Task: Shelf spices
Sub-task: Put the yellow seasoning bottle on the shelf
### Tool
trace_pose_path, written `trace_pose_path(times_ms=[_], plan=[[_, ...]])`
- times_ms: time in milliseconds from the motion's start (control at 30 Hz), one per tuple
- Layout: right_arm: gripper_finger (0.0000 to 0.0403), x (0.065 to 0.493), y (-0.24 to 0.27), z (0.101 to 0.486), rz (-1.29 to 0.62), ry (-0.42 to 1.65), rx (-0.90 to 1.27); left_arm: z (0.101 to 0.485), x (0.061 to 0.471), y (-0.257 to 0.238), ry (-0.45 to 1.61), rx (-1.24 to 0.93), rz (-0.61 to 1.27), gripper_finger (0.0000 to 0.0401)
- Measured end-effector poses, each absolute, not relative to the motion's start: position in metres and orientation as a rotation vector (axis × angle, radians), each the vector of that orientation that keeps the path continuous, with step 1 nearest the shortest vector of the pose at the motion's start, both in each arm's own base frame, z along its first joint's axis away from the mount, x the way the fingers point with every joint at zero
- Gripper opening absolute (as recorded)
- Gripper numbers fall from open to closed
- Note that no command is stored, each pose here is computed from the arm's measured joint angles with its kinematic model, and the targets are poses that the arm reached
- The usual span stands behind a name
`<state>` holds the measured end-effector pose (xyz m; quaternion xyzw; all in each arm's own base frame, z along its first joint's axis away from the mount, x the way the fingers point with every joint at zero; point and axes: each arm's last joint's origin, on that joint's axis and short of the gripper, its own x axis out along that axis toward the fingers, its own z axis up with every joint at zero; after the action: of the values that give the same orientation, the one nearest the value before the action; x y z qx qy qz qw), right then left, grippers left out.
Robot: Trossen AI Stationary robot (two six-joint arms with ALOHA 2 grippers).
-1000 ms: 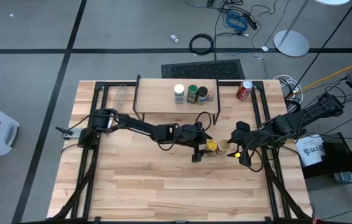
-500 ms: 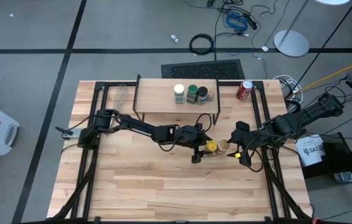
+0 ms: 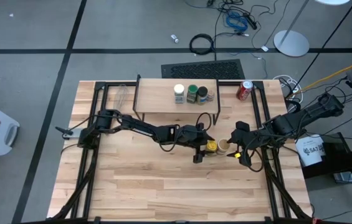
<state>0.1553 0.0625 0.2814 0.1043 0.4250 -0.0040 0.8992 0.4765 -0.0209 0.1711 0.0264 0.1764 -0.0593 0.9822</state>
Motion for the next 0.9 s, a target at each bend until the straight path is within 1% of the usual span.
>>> trace_pose_path(times_ms=[167,267,667,900], plan=[[0.0276,0.155,0.063,0.281,-0.008,0.878,0.216,0.171,0.476,-0.021,0.356,0.053,-0.117,0.025],[0.0276,0.156,0.063,0.282,-0.004,0.867,0.221,0.171,0.476,-0.021,0.358,0.054,-0.117,0.0239],[0.0276,0.156,0.063,0.282,-0.004,0.866,0.221,0.173,0.475,-0.022,0.373,0.053,-0.124,0.0239],[0.0276,0.156,0.063,0.282,-0.001,0.867,0.216,0.188,0.469,-0.025,0.381,0.053,-0.134,0.0239]])
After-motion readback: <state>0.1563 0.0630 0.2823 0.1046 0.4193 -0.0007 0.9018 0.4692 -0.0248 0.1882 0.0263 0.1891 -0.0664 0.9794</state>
